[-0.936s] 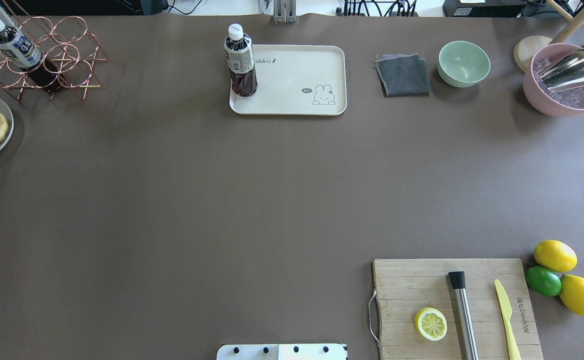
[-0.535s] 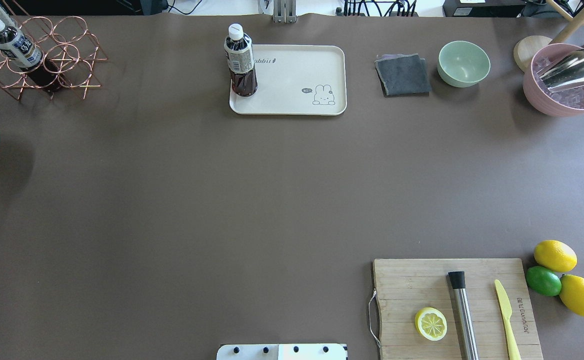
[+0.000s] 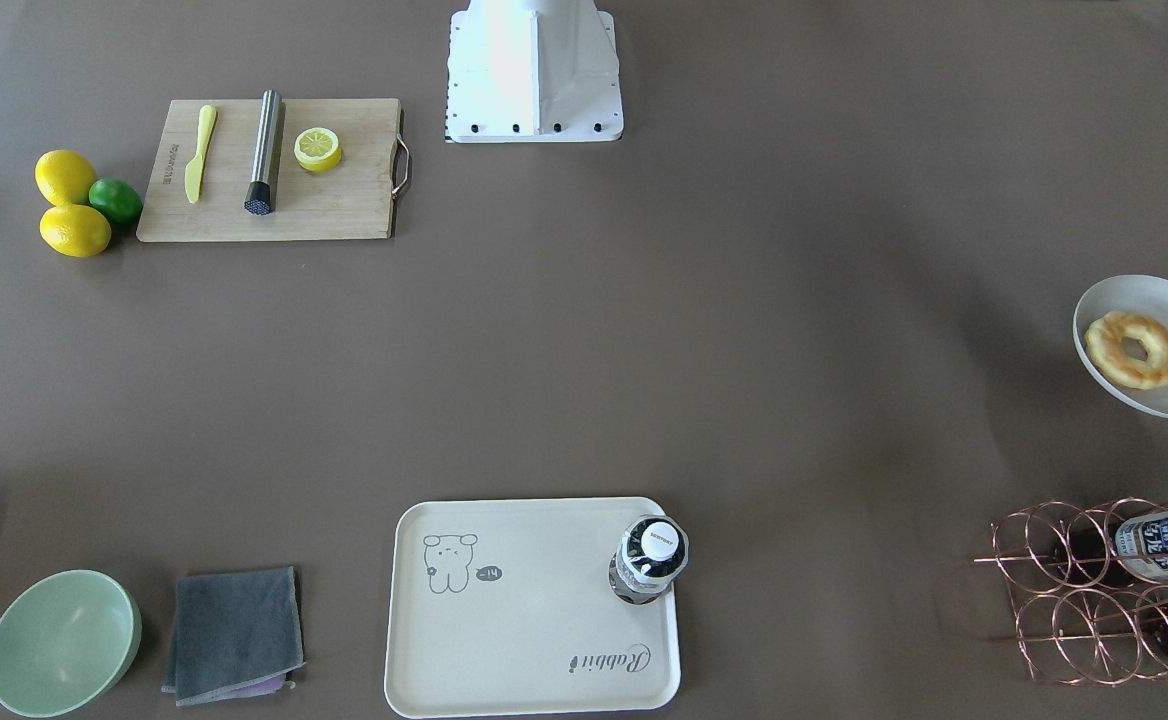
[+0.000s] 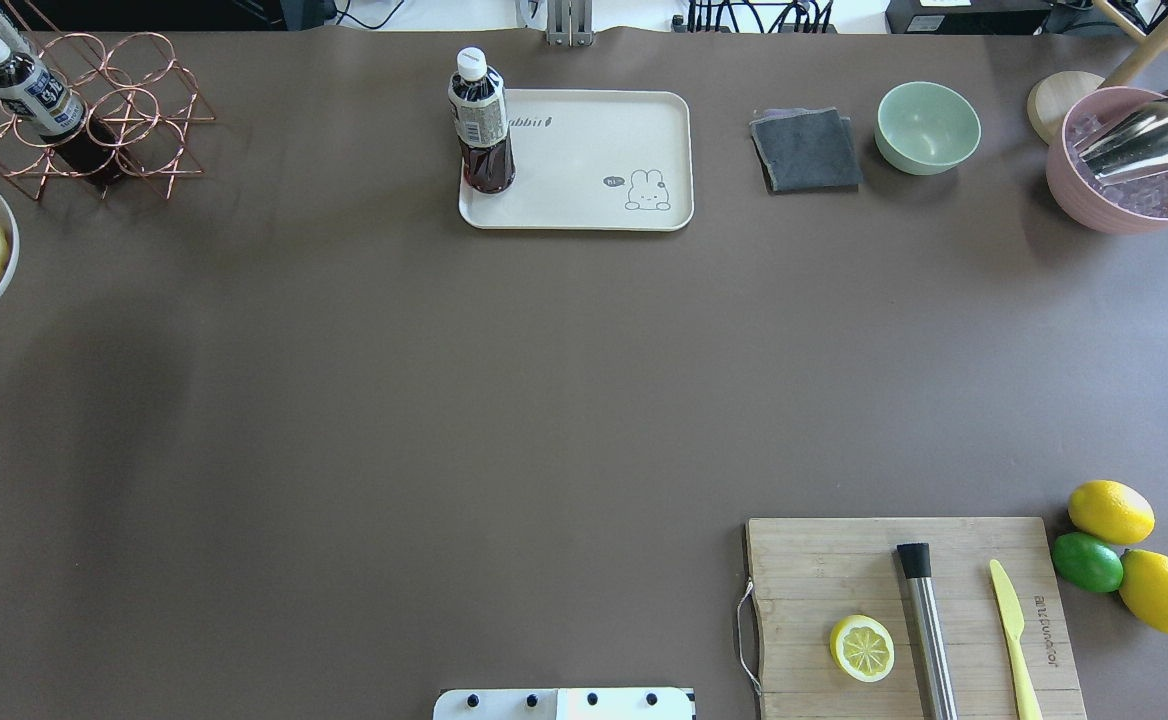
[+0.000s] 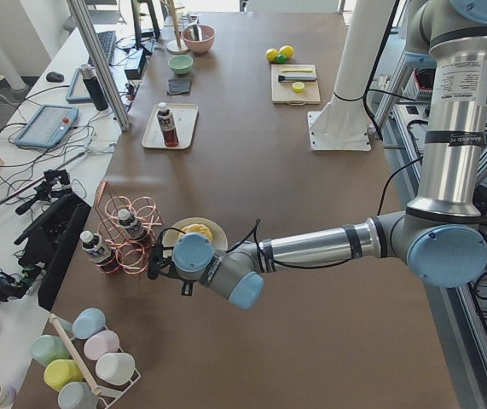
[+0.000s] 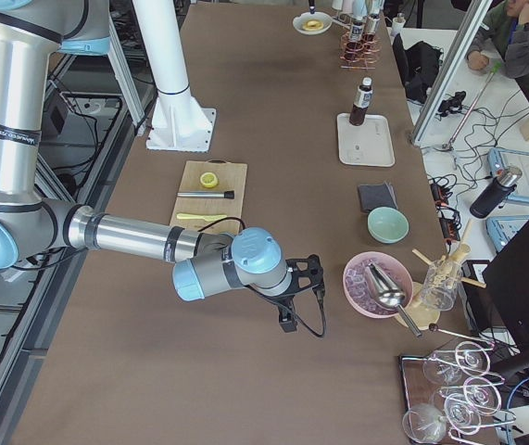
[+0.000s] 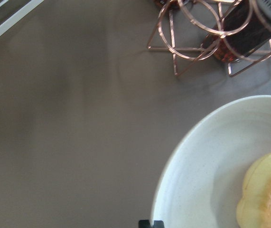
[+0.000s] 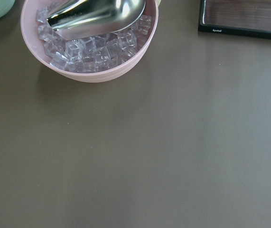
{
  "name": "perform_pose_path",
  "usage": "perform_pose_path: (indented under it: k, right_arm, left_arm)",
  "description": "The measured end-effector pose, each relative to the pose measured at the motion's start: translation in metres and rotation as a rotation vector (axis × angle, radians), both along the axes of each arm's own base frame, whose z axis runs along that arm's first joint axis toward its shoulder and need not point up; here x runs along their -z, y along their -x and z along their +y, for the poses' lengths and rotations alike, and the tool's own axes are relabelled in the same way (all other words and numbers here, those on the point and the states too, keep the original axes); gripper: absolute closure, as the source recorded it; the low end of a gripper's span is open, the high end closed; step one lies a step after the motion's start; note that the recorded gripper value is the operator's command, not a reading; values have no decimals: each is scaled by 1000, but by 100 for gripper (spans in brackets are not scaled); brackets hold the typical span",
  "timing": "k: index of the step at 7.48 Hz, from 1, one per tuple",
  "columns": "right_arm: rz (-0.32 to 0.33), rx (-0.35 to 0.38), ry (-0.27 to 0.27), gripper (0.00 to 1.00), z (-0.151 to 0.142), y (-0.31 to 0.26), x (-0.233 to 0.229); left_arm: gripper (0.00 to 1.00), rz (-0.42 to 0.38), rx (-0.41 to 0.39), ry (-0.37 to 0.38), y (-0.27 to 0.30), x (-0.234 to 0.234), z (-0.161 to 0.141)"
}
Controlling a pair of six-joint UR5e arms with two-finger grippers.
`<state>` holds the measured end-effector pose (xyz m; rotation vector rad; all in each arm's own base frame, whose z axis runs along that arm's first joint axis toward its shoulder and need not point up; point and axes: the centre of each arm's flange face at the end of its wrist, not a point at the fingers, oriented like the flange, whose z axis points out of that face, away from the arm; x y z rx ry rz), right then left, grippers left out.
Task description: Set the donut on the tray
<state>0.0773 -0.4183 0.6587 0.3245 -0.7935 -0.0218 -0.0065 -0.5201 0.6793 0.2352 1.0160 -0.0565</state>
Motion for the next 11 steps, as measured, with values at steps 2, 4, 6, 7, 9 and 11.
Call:
perform_pose_path:
  k: [2, 4, 6, 7, 9, 11]
  right_arm:
    - [-49, -39, 58, 0, -10, 34, 38]
    - [-122, -69, 134, 0, -28, 89, 91]
    - [-204, -84, 211, 0, -46, 153, 150]
    - [-252, -87, 252, 1, -52, 188, 185]
    - [-351, -67, 344, 1, -39, 257, 263]
    - [-406, -54, 450, 1, -13, 311, 353]
  left_arm:
    - [100, 55, 19, 12, -37, 72, -6]
    - [100, 106, 7, 34, -97, 154, 7]
    - [100, 84, -3, 72, -159, 234, 30]
    - [100, 73, -4, 98, -194, 274, 41]
    - [100, 84, 9, 150, -274, 350, 51]
    - [100, 55, 48, 196, -361, 440, 62]
